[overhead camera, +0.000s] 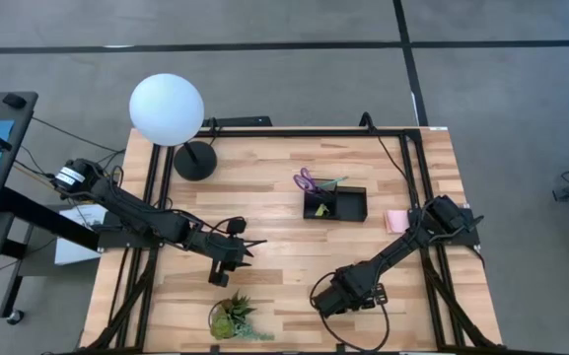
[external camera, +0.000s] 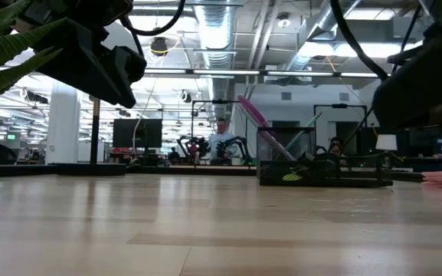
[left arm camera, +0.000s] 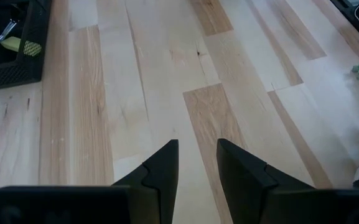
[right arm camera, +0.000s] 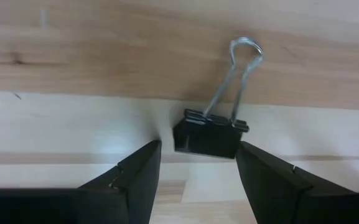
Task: Pick and place office supplies into organizer
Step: Put the black binder clip into the black desk organizer
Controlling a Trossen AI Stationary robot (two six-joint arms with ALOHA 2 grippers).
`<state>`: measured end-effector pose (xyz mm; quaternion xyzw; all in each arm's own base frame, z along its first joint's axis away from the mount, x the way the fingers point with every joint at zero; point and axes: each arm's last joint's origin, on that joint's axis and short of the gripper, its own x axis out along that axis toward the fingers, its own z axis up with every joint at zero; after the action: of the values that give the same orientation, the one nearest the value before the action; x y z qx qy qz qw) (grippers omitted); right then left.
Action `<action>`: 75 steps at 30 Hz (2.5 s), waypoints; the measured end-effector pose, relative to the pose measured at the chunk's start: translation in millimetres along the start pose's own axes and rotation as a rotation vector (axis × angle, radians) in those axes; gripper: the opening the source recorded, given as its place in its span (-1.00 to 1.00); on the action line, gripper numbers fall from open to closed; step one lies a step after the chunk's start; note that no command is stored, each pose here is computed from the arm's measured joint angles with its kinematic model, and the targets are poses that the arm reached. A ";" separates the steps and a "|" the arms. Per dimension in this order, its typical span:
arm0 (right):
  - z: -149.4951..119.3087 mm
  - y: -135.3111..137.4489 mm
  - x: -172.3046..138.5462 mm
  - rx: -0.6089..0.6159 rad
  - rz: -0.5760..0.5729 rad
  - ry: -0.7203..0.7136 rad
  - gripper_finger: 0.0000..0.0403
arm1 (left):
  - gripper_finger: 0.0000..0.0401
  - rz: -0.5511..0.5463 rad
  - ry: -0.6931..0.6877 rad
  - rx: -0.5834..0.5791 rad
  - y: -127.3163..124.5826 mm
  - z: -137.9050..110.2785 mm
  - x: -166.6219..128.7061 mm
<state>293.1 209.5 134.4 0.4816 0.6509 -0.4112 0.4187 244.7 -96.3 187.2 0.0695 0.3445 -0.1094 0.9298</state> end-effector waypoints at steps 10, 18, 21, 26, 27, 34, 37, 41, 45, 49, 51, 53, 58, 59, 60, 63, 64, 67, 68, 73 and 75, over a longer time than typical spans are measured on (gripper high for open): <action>7.4 2.5 -3.0 0.031 0.007 -0.017 0.03 | -0.48 0.001 0.023 0.003 0.1 -2.3 0.0; 10.4 -0.6 1.3 0.094 0.017 -0.044 0.03 | -0.48 0.004 0.068 0.009 0.4 -6.7 -0.2; 11.2 0.1 1.2 0.101 0.023 -0.047 0.03 | -0.48 0.003 0.069 0.010 0.4 -6.7 -0.2; 11.7 -0.3 1.6 0.107 0.019 -0.054 0.03 | -0.48 0.003 0.069 0.012 0.3 -6.7 -0.2; 11.8 -0.3 1.6 0.108 0.018 -0.055 0.03 | -0.48 0.003 0.069 0.012 0.3 -6.8 -0.2; 9.0 -1.8 3.6 0.095 0.018 -0.068 0.03 | -0.48 0.002 0.069 0.027 0.3 -6.8 -0.2; 6.3 -3.1 5.0 0.086 0.025 -0.095 0.02 | -0.48 0.002 0.069 0.028 0.2 -6.8 -0.2; 5.4 -3.3 5.6 0.080 0.035 -0.113 -0.10 | -0.48 0.001 0.068 0.032 0.2 -6.7 -0.2; 6.6 -3.1 5.4 0.080 0.048 -0.146 -0.28 | -0.48 0.000 0.067 0.042 0.2 -6.5 -0.2; 8.3 -3.2 4.9 0.085 0.044 -0.153 -0.35 | -0.48 0.000 0.065 0.043 0.2 -6.3 -0.2; 8.4 -3.3 4.9 0.084 0.044 -0.156 -0.32 | -0.48 0.000 0.065 0.042 0.2 -6.3 -0.2; 8.3 -3.9 4.9 0.083 0.043 -0.164 -0.27 | -0.48 0.001 0.065 0.043 0.2 -6.3 -0.2; 9.7 -6.0 1.7 0.065 0.050 -0.213 -0.27 | -0.48 0.001 0.066 0.045 0.2 -6.5 -0.2; 11.0 -6.1 0.2 0.065 0.057 -0.227 -0.29 | -0.48 0.001 0.065 0.045 0.2 -6.4 -0.2; 12.3 -6.0 -0.4 0.067 0.062 -0.244 -0.31 | -0.48 0.001 0.065 0.045 0.2 -6.3 -0.2; 18.3 -6.1 -6.4 0.052 0.088 -0.320 -0.34 | -0.48 0.001 0.065 0.046 0.2 -6.4 -0.2; 22.0 -6.5 -9.0 0.051 0.092 -0.355 -0.33 | -0.48 0.001 0.065 0.044 0.2 -6.3 -0.2; 31.8 -4.6 -16.6 0.060 0.140 -0.463 -0.27 | -0.48 0.002 0.065 0.035 0.3 -6.3 -0.2; 35.3 -4.9 -21.1 0.065 0.150 -0.495 -0.25 | -0.48 0.002 0.065 0.035 0.3 -6.3 -0.2; 58.3 -2.8 -47.7 0.043 0.206 -0.629 -0.28 | -0.48 0.003 0.065 0.032 0.4 -6.3 -0.2; 71.4 -0.6 -57.2 0.037 0.219 -0.680 -0.32 | -0.48 0.003 0.065 0.030 0.4 -6.4 -0.2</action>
<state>313.7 126.2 166.1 0.3916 0.4113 -0.5124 0.6441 240.7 -94.6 182.6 0.0876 0.3729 -0.1107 0.9171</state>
